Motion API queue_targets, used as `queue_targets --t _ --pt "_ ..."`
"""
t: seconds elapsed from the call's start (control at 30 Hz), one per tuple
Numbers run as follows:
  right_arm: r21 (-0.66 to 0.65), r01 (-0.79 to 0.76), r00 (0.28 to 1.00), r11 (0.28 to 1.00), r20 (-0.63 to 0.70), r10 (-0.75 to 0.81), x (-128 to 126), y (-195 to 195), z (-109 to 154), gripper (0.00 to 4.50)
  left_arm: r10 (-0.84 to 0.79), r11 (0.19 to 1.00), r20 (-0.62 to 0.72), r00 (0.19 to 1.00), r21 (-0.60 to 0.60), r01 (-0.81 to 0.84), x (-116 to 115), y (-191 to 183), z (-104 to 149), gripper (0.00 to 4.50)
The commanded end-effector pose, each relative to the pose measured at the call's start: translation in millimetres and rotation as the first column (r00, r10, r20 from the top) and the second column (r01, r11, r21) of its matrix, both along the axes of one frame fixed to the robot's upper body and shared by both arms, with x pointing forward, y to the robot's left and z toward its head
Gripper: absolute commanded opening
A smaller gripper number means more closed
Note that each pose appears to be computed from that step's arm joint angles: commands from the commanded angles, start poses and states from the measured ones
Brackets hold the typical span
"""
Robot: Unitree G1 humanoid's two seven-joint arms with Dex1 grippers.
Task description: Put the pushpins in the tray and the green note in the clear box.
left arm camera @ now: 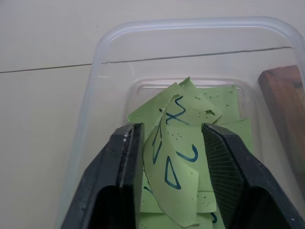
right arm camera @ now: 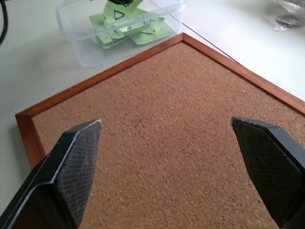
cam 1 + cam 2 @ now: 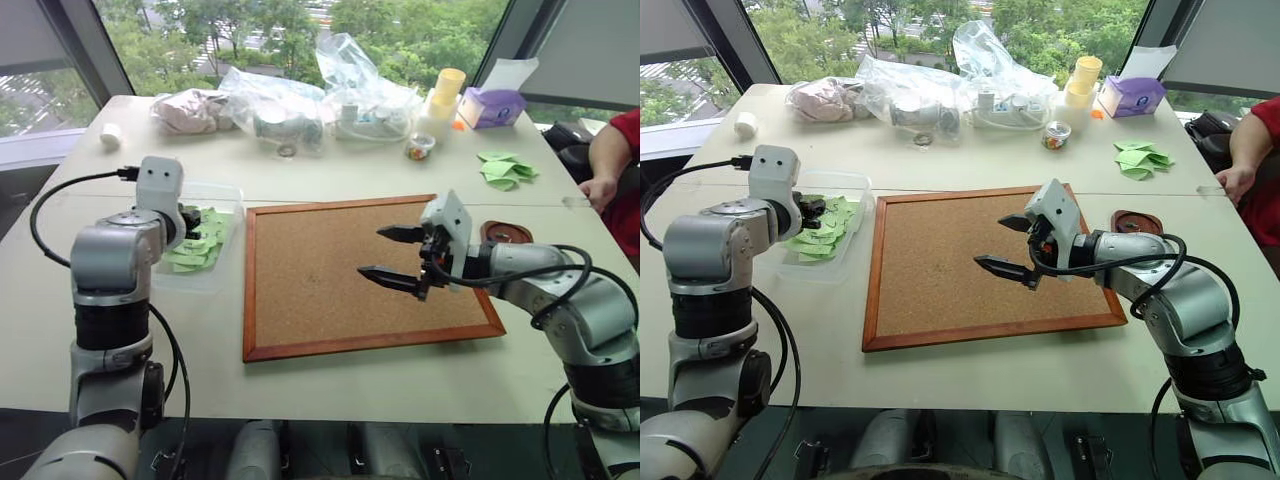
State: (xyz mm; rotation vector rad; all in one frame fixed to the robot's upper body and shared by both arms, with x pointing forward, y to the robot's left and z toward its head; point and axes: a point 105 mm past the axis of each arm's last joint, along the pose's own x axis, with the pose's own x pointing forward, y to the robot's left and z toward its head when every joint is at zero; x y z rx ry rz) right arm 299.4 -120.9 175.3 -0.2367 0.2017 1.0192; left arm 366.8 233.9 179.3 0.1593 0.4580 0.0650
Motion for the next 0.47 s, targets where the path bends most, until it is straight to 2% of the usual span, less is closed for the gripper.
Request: queue_targets --t 0.03,0.13,0.23,0.37,0.47 --pt "0.014 -0.002 0.998 1.000 0.060 0.002 3 -1 13 4.50 0.000 0.999 0.094 0.996 0.039 -0.003 -2 3 28 4.16" --pt "0.020 0.002 0.998 1.000 0.059 -0.003 2 -2 14 4.50 -0.007 0.997 0.137 0.990 0.080 -0.004 -3 8 39 4.16" --pt "0.045 0.017 0.998 0.999 0.060 -0.020 2 -6 19 4.50 -0.029 0.998 0.186 0.982 0.063 0.018 -4 9 55 4.16" --pt "0.112 0.090 0.994 0.990 0.054 -0.096 -1 -28 38 4.50 -0.258 0.966 0.264 0.930 0.065 0.250 -13 0 93 4.16" --pt "0.153 0.163 0.985 0.975 0.037 -0.170 -2 -48 47 4.50 -0.397 0.914 0.280 0.874 0.040 0.403 -24 -6 103 4.16"
